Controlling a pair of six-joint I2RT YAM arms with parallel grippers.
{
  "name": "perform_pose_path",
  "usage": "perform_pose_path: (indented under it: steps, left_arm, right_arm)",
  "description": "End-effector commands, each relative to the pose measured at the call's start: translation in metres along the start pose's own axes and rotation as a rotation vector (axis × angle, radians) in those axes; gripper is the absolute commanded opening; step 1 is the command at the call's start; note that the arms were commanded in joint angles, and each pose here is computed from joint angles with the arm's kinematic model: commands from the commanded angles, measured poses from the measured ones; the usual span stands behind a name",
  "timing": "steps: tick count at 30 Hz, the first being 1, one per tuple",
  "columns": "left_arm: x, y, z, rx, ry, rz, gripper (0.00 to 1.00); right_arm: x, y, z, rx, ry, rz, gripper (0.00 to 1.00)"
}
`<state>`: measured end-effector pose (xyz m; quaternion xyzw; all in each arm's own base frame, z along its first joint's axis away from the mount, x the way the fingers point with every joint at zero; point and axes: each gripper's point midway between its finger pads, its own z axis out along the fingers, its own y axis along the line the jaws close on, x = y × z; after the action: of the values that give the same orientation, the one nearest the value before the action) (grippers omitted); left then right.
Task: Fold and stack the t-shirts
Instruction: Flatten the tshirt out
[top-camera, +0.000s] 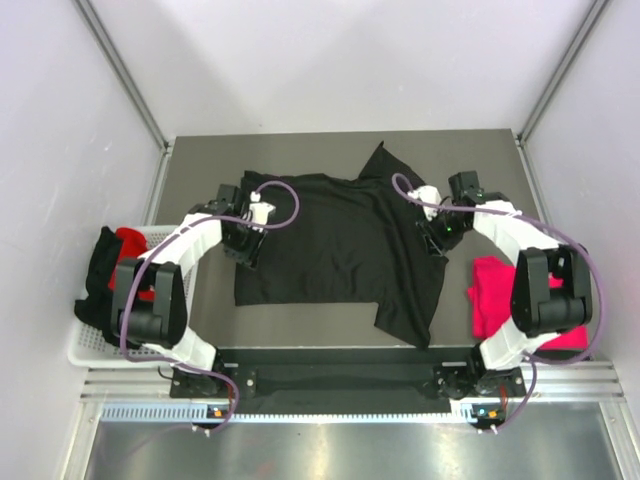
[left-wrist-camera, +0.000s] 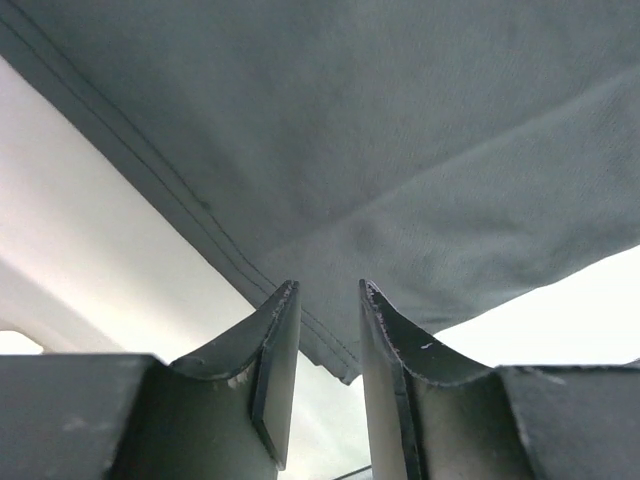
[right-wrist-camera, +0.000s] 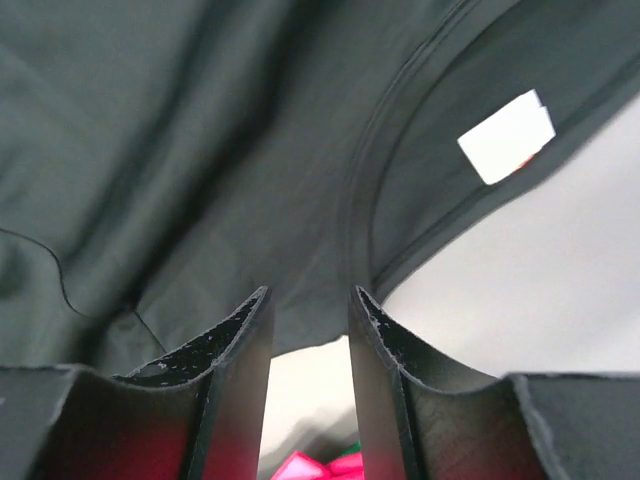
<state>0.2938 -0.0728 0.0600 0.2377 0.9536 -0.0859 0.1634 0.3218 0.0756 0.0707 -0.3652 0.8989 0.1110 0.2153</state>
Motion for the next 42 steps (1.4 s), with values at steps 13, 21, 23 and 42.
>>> perform_pose_path:
  steps: [13,21,23,42]
  left_arm:
    - [0.064,0.020,0.035,-0.094,0.210,0.055,0.33]
    - [0.073,0.038,0.034,-0.196,0.235,0.063,0.32]
    - [0.072,0.041,0.030,-0.218,0.224,0.065,0.32]
    - [-0.016,0.009,-0.067,-0.125,-0.168,0.090,0.38]
  right_arm:
    - [0.049,-0.002,0.043,-0.017,0.179,-0.028,0.35]
    - [0.067,-0.021,0.044,0.071,0.229,-0.012,0.35]
    - [0.069,-0.030,0.041,0.097,0.229,-0.002,0.35]
    - [0.030,-0.037,-0.014,0.164,0.065,-0.038,0.37]
